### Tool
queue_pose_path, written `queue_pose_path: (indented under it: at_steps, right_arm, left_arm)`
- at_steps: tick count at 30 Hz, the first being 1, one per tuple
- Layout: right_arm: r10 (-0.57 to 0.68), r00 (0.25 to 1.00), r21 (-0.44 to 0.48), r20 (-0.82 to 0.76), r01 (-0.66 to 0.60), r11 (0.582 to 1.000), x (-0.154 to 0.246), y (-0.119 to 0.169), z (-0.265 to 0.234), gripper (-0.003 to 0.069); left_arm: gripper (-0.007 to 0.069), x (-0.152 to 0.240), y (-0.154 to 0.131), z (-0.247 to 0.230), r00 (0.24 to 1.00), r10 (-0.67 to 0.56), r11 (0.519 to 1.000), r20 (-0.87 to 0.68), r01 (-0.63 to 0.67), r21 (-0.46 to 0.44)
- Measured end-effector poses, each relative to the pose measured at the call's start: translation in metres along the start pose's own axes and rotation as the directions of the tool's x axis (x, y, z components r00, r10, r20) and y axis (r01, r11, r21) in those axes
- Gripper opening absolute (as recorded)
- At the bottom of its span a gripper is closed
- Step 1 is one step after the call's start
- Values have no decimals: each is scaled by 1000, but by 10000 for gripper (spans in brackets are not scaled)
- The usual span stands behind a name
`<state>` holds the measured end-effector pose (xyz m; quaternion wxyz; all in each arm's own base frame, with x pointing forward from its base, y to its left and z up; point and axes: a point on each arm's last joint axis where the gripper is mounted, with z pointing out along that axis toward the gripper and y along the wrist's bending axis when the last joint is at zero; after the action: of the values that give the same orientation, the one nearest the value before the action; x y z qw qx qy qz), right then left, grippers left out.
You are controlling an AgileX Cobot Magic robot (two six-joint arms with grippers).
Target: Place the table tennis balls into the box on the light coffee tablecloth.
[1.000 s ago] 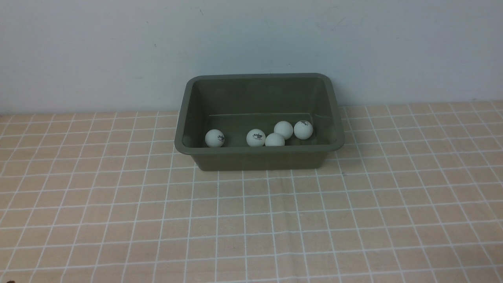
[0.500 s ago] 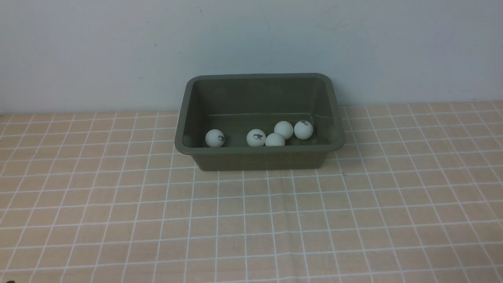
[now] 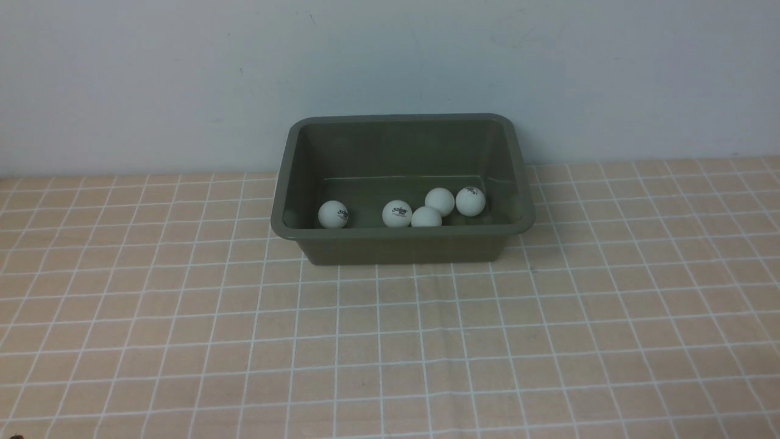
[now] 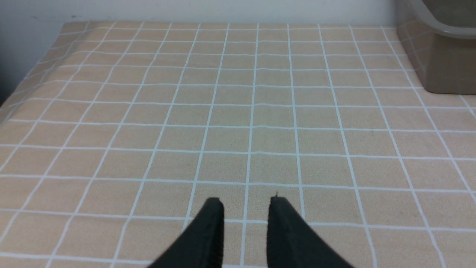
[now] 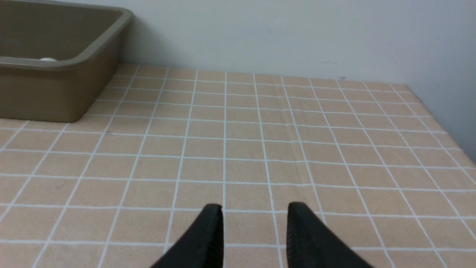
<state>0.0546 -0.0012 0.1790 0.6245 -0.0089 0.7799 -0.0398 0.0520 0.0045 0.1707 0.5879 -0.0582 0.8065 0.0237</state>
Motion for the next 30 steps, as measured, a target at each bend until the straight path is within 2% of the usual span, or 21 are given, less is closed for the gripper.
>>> queue_pose_path:
  at_steps: [16, 30]
  right_arm:
    - [85, 996, 25, -4, -85, 996, 1, -2, 0, 232]
    - [89, 996, 30, -3, -89, 996, 1, -3, 0, 232]
  left_arm:
    - [120, 0, 0, 0, 1000, 0, 1000, 0, 0, 0]
    - [120, 0, 0, 0, 1000, 0, 1000, 0, 0, 0]
